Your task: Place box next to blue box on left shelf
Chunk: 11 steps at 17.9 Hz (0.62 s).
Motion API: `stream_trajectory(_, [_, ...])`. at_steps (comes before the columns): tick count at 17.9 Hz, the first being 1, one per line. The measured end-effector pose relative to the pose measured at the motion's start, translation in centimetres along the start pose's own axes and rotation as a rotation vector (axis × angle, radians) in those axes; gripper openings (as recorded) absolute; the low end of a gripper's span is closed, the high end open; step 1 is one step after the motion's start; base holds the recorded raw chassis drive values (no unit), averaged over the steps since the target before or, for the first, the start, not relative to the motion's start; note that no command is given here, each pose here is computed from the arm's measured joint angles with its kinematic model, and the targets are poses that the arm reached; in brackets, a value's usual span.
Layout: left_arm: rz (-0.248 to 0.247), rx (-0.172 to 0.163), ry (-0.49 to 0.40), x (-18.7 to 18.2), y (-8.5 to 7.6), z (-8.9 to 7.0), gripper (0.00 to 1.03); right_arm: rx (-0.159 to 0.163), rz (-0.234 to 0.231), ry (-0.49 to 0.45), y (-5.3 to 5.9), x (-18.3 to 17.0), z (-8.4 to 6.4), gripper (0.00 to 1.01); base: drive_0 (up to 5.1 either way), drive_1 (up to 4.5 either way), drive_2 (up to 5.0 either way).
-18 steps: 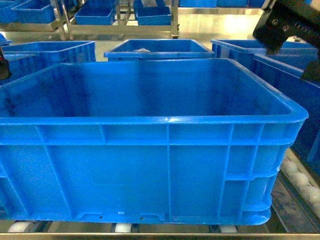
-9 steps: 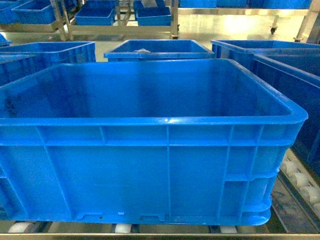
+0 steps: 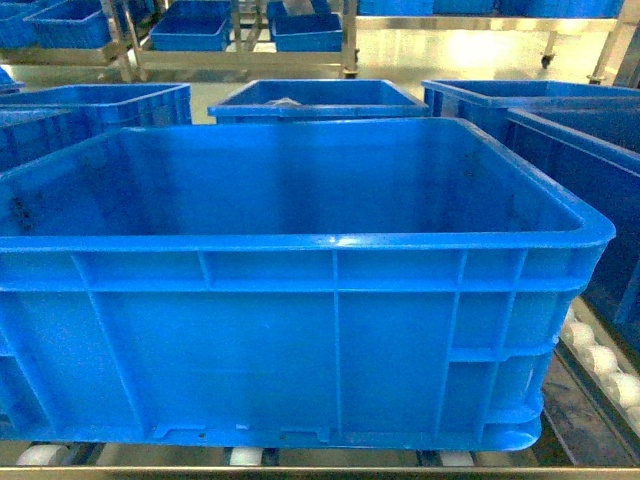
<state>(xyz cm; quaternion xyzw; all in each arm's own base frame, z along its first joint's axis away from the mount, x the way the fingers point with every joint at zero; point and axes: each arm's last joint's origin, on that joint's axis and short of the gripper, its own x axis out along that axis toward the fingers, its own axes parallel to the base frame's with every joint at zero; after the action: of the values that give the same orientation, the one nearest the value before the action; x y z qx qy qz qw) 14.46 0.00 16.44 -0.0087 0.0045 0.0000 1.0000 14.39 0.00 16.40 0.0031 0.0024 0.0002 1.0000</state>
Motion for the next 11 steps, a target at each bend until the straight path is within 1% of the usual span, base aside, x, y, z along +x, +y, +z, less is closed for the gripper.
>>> stream_trajectory(4, [0.0, 0.0, -0.014, -1.3, 0.0, 0.5, 0.02, 0.0, 0.0, -0.013, 0.0, -1.3, 0.5, 0.02, 0.0, 0.0, 0.0])
stream_trajectory(11, [0.0, 0.0, -0.026, -2.9, 0.0, 0.7, 0.02, 0.0, 0.0, -0.021, 0.0, -2.8, 0.7, 0.02, 0.0, 0.0, 0.0])
